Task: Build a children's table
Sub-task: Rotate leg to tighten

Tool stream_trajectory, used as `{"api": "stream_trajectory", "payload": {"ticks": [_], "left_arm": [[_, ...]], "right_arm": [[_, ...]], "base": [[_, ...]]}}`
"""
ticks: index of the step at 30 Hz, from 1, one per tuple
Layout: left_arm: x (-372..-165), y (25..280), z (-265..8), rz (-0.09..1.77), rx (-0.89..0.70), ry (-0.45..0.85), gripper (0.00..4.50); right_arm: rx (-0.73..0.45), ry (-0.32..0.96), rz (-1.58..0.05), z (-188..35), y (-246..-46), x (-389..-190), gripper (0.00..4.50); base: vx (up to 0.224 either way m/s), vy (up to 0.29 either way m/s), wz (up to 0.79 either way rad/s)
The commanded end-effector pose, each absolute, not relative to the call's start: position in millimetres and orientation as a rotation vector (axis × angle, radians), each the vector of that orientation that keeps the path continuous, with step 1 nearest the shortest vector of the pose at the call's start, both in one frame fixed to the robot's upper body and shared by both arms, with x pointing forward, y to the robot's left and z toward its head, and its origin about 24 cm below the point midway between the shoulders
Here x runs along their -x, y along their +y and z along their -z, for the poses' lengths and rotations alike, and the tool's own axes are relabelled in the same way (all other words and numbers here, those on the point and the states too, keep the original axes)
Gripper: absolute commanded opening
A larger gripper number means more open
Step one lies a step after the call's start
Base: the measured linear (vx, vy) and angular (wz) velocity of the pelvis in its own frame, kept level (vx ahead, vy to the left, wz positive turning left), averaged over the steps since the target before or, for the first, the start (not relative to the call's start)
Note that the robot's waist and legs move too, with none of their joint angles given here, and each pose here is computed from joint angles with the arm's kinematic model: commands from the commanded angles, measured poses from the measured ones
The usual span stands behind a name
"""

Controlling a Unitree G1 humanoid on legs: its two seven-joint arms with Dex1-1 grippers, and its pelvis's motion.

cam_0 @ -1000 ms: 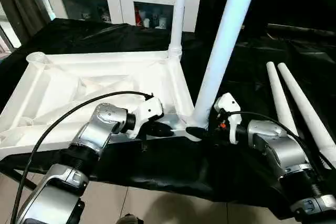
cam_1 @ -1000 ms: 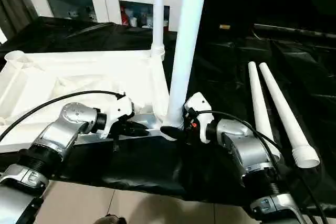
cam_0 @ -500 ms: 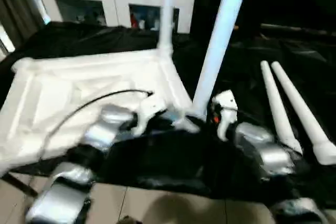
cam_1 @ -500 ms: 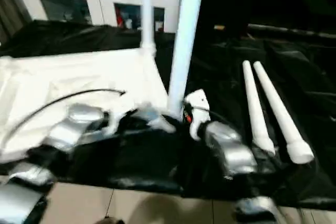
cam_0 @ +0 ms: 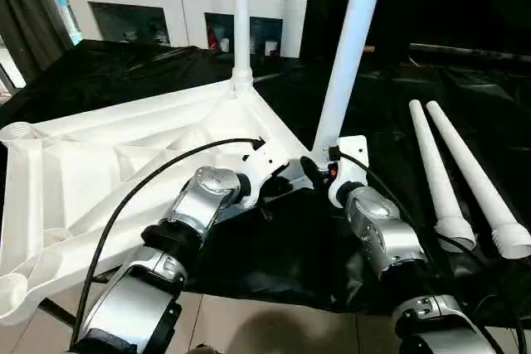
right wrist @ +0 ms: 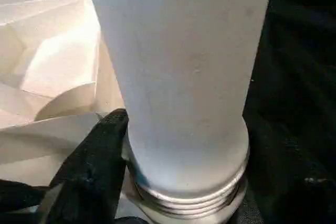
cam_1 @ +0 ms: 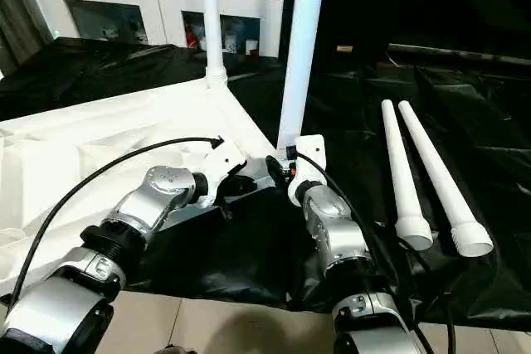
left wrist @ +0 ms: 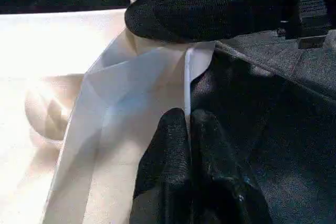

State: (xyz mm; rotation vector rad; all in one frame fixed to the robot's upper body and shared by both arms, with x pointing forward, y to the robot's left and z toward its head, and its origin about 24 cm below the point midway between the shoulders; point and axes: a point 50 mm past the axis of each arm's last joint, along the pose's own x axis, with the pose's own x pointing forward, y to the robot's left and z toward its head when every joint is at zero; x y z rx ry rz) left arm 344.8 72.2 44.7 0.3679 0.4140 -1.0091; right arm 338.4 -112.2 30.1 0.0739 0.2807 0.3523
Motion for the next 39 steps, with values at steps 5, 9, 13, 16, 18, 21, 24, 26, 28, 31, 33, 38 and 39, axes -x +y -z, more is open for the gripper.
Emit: {"api": "stream_trajectory", "payload": {"ticks": [5, 9, 13, 16, 18, 21, 24, 26, 28, 31, 33, 38, 39], "left_arm": [[-339.6, 90.8, -46.1, 1.115, -0.383, 0.379, 0.00], [-333.7, 106.4, -50.5, 1.211, -0.385, 0.371, 0.00], [-329.4, 115.9, -53.7, 1.283, -0.394, 0.381, 0.00], [-326.6, 118.5, -56.1, 1.327, -0.387, 0.383, 0.00], [-325.7, 118.8, -56.7, 1.338, -0.383, 0.382, 0.00], [-324.9, 118.6, -56.8, 1.346, -0.379, 0.381, 0.00], [-323.5, 117.0, -55.9, 1.354, -0.373, 0.382, 0.00], [-323.0, 116.9, -55.4, 1.355, -0.373, 0.385, 0.00], [-322.2, 117.0, -55.2, 1.359, -0.373, 0.389, 0.00], [-321.7, 117.4, -55.2, 1.361, -0.372, 0.391, 0.00], [-321.2, 117.9, -54.6, 1.362, -0.372, 0.394, 0.00], [-323.2, 117.7, -51.4, 1.327, -0.376, 0.407, 0.00], [-323.3, 117.6, -51.3, 1.326, -0.376, 0.408, 0.00]], "right_arm": [[-0.018, 0.280, -0.604, -42.2, -122.3, -335.2, 3.84], [0.078, 0.280, -0.826, -49.6, -138.3, -321.6, 3.84], [0.116, 0.288, -0.910, -55.1, -149.3, -316.5, 3.84], [0.134, 0.298, -0.959, -57.3, -151.6, -313.4, 3.84], [0.139, 0.304, -0.979, -57.5, -151.5, -311.6, 3.84], [0.134, 0.304, -0.989, -56.8, -150.2, -310.4, 3.84], [0.107, 0.304, -1.012, -55.6, -145.9, -309.3, 3.69], [0.104, 0.309, -1.021, -54.7, -144.8, -308.4, 3.49], [0.099, 0.314, -1.027, -54.1, -144.6, -307.3, 3.46], [0.096, 0.315, -1.028, -54.0, -145.0, -306.5, 3.12], [0.095, 0.318, -1.028, -53.4, -145.7, -305.9, 2.98], [0.083, 0.343, -0.936, -43.1, -146.7, -307.3, 2.76], [0.082, 0.343, -0.934, -42.9, -146.7, -307.4, 2.75]], "base": [[0.000, 0.000, 0.00], [0.000, 0.000, 0.00], [0.000, 0.000, 0.00], [0.000, 0.000, 0.00], [0.000, 0.000, 0.00], [0.000, 0.000, 0.00], [0.000, 0.000, 0.00], [0.000, 0.000, 0.00], [0.000, 0.000, 0.00], [0.000, 0.000, 0.00], [0.000, 0.000, 0.00], [0.000, 0.000, 0.00], [0.000, 0.000, 0.00]]}}
